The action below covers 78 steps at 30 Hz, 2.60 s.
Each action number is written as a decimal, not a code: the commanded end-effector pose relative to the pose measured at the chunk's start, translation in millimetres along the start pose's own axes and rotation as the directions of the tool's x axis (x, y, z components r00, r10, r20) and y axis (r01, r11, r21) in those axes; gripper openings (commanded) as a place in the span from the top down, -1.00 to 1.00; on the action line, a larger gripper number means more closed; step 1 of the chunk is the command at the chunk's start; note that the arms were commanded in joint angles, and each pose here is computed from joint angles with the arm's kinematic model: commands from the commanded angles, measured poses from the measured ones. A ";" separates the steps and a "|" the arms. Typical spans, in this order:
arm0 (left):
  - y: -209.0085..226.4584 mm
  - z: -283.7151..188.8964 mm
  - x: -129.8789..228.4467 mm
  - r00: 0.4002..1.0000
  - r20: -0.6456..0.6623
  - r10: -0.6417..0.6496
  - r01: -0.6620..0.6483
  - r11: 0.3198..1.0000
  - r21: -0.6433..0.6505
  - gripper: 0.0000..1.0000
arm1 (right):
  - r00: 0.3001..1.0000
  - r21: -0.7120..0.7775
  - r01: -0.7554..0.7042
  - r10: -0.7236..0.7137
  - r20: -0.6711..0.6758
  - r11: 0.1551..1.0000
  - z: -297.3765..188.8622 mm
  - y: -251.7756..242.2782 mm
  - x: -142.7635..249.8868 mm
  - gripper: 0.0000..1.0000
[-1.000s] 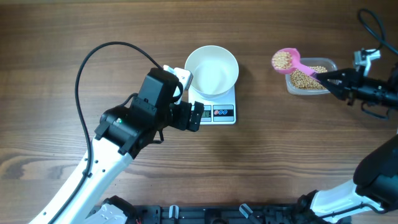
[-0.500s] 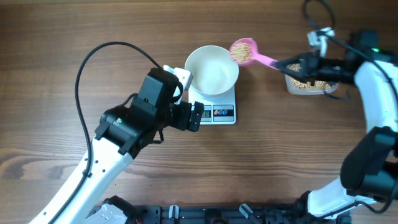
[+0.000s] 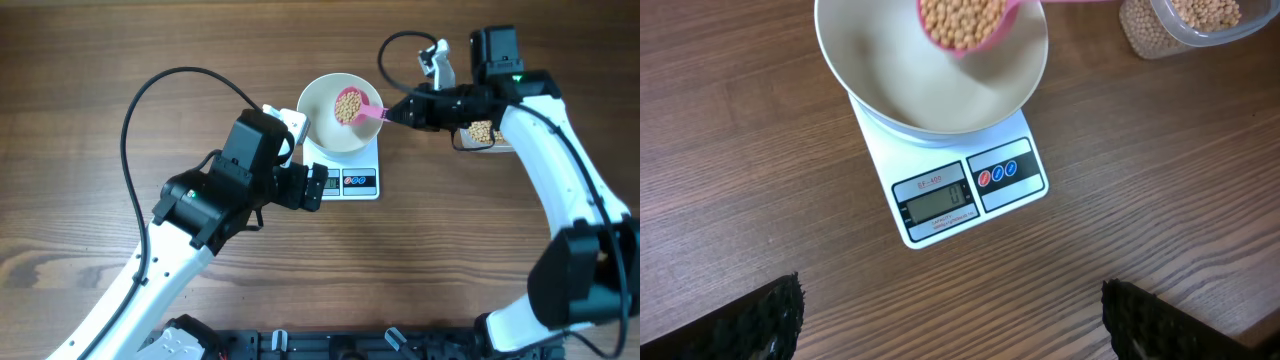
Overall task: Scoop item into bowl and weigh 150g on scale
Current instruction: 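Carry the scoop over the white bowl and tip soybeans in, then move the empty pink scoop back over the soybean tub with the right gripper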
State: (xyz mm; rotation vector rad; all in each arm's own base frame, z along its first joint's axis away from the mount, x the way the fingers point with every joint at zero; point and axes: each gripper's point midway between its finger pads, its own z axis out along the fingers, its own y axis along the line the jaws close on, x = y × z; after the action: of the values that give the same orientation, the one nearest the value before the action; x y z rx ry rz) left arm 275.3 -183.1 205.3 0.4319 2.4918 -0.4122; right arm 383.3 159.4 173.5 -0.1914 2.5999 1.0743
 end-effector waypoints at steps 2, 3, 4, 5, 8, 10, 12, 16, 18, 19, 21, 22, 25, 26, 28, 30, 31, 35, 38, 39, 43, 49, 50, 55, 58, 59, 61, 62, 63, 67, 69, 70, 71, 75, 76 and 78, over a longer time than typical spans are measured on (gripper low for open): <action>1.9 -1.1 -0.2 1.000 0.008 -0.007 0.007 1.000 -0.014 -1.00 | 0.974 0.204 0.158 -0.186 0.127 0.966 -20.6 23.6 -22.5 0.91; 1.9 -1.1 -0.2 1.000 0.008 -0.007 0.007 1.000 -0.014 -1.00 | 0.966 0.226 0.195 -0.227 0.126 0.955 -18.8 28.3 -22.6 0.91; 1.9 -1.1 -0.2 1.000 0.008 -0.007 0.007 1.000 -0.014 -1.00 | 0.960 0.247 0.217 -0.252 0.122 0.944 -17.5 30.5 -22.1 0.92; 1.9 -1.1 -0.2 1.000 0.008 -0.007 0.007 1.000 -0.014 -1.00 | 0.953 0.278 0.240 -0.280 0.115 0.930 -15.5 32.8 -21.3 0.91; 1.9 -1.1 -0.2 1.000 0.008 -0.007 0.007 1.000 -0.014 -1.00 | 0.940 0.387 0.274 -0.330 0.085 0.880 -9.5 32.2 -17.0 0.92; 1.9 -1.1 -0.2 1.000 0.008 -0.007 0.007 1.000 -0.014 -1.00 | 0.928 0.414 0.313 -0.368 0.058 0.855 -6.4 33.7 -13.9 0.91; 1.9 -1.1 -0.2 1.000 0.008 -0.007 0.007 1.000 -0.014 -1.00 | 0.913 0.444 0.351 -0.406 0.033 0.825 -4.5 34.4 -12.1 0.91; 1.9 -1.1 -0.2 1.000 0.008 -0.007 0.007 1.000 -0.014 -1.00 | 0.904 0.518 0.357 -0.428 0.018 0.777 -7.0 28.2 -13.8 0.91; 1.9 -1.1 -0.2 1.000 0.008 -0.007 0.007 1.000 -0.014 -1.00 | 0.897 0.529 0.372 -0.442 0.006 0.763 -7.1 27.9 -13.6 0.91; 1.9 -1.1 -0.2 1.000 0.008 -0.007 0.007 1.000 -0.014 -1.00 | 0.895 0.531 0.378 -0.447 0.002 0.759 -7.2 27.6 -13.6 0.91; 1.9 -1.1 -0.2 1.000 0.008 -0.007 0.007 1.000 -0.014 -1.00 | 0.891 0.532 0.385 -0.454 -0.001 0.754 -7.4 27.5 -14.1 0.91; 1.9 -1.1 -0.2 1.000 0.008 -0.007 0.007 1.000 -0.014 -1.00 | 0.887 0.530 0.393 -0.462 -0.002 0.751 -7.1 28.4 -14.6 0.91; 1.9 -1.1 -0.2 1.000 0.008 -0.007 0.007 1.000 -0.014 -1.00 | 0.877 0.528 0.411 -0.480 -0.007 0.743 -6.0 30.7 -15.3 0.91; 1.9 -1.1 -0.2 1.000 0.008 -0.007 0.007 1.000 -0.014 -1.00 | 0.874 0.528 0.419 -0.485 -0.015 0.739 -5.6 30.8 -14.4 0.91; 1.9 -1.1 -0.2 1.000 0.008 -0.007 0.007 1.000 -0.014 -1.00 | 0.866 0.523 0.439 -0.499 -0.030 0.731 -4.1 32.4 -12.2 0.91; 1.9 -1.1 -0.2 1.000 0.008 -0.007 0.007 1.000 -0.014 -1.00 | 0.861 0.516 0.450 -0.507 -0.035 0.729 -1.2 36.7 -10.0 0.91; 1.9 -1.1 -0.2 1.000 0.008 -0.007 0.007 1.000 -0.014 -1.00 | 0.856 0.512 0.460 -0.515 -0.040 0.725 0.2 39.2 -8.7 0.91; 1.9 -1.1 -0.2 1.000 0.008 -0.007 0.007 1.000 -0.014 -1.00 | 0.824 0.538 0.505 -0.563 -0.069 0.674 2.1 45.7 -7.0 0.91; 1.9 -1.1 -0.2 1.000 0.008 -0.007 0.007 1.000 -0.014 -1.00 | 0.807 0.576 0.516 -0.585 -0.079 0.634 -1.7 48.7 -7.7 0.91; 1.9 -1.1 -0.2 1.000 0.008 -0.007 0.007 1.000 -0.014 -1.00 | 0.800 0.584 0.523 -0.594 -0.084 0.621 -2.0 50.0 -7.9 0.91; 1.9 -1.1 -0.2 1.000 0.008 -0.007 0.007 1.000 -0.014 -1.00 | 0.771 0.610 0.548 -0.629 -0.102 0.573 -3.9 54.6 -9.3 0.91; 1.9 -1.1 -0.2 1.000 0.008 -0.007 0.007 1.000 -0.014 -1.00 | 0.721 0.635 0.598 -0.675 -0.158 0.490 -5.2 56.2 -9.8 0.92; 1.9 -1.1 -0.2 1.000 0.008 -0.007 0.007 1.000 -0.014 -1.00 | 0.716 0.640 0.601 -0.679 -0.164 0.479 -6.1 55.5 -10.7 0.91; 1.9 -1.1 -0.2 1.000 0.008 -0.007 0.007 1.000 -0.014 -1.00 | 0.701 0.642 0.615 -0.690 -0.180 0.457 -7.2 55.0 -11.6 0.91; 1.9 -1.1 -0.2 1.000 0.008 -0.007 0.007 1.000 -0.014 -1.00 | 0.700 0.641 0.617 -0.691 -0.181 0.457 -6.9 55.6 -10.8 0.91; 1.9 -1.1 -0.2 1.000 0.008 -0.007 0.007 1.000 -0.014 -1.00 | 0.698 0.639 0.619 -0.692 -0.183 0.456 -6.3 56.5 -10.2 0.91; 1.9 -1.1 -0.2 1.000 0.008 -0.007 0.007 1.000 -0.014 -1.00 | 0.695 0.637 0.622 -0.695 -0.183 0.455 -5.8 57.8 -9.7 0.91; 1.9 -1.1 -0.2 1.000 0.008 -0.007 0.007 1.000 -0.014 -1.00 | 0.696 0.637 0.621 -0.695 -0.180 0.457 -5.9 58.9 -9.5 0.91; 1.9 -1.1 -0.2 1.000 0.008 -0.007 0.007 1.000 -0.014 -1.00 | 0.697 0.637 0.619 -0.695 -0.176 0.460 -6.0 60.0 -9.1 0.91; 1.9 -1.1 -0.2 1.000 0.008 -0.007 0.007 1.000 -0.014 -1.00 | 0.740 0.651 0.556 -0.664 -0.106 0.516 -12.8 65.1 -10.3 0.91; 1.9 -1.1 -0.2 1.000 0.008 -0.007 0.007 1.000 -0.014 -1.00 | 0.772 0.656 0.507 -0.634 -0.055 0.560 -17.0 67.9 -10.3 0.91; 1.9 -1.1 -0.2 1.000 0.008 -0.007 0.007 1.000 -0.014 -1.00 | 0.783 0.646 0.492 -0.621 -0.034 0.584 -18.2 70.2 -9.3 0.91; 1.9 -1.1 -0.2 1.000 0.008 -0.007 0.007 1.000 -0.014 -1.00 | 0.791 0.623 0.487 -0.611 -0.018 0.612 -17.9 73.4 -7.4 0.92; 1.9 -1.1 -0.2 1.000 0.008 -0.007 0.007 1.000 -0.014 -1.00 | 0.817 0.436 0.505 -0.575 0.036 0.745 -15.3 94.2 5.3 0.91; 1.9 -1.1 -0.2 1.000 0.008 -0.007 0.007 1.000 -0.014 -1.00 | 0.828 0.400 0.497 -0.558 0.047 0.770 -17.8 95.7 6.8 0.91; 1.9 -1.1 -0.2 1.000 0.008 -0.007 0.007 1.000 -0.014 -1.00 | 0.867 0.366 0.430 -0.490 0.085 0.825 -26.4 92.5 5.4 0.91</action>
State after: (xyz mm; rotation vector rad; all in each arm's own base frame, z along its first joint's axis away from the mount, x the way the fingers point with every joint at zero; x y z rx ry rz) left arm 275.3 -183.1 205.3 0.4319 2.4918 -0.4122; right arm 358.9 201.1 226.5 -0.6913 2.3410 0.1603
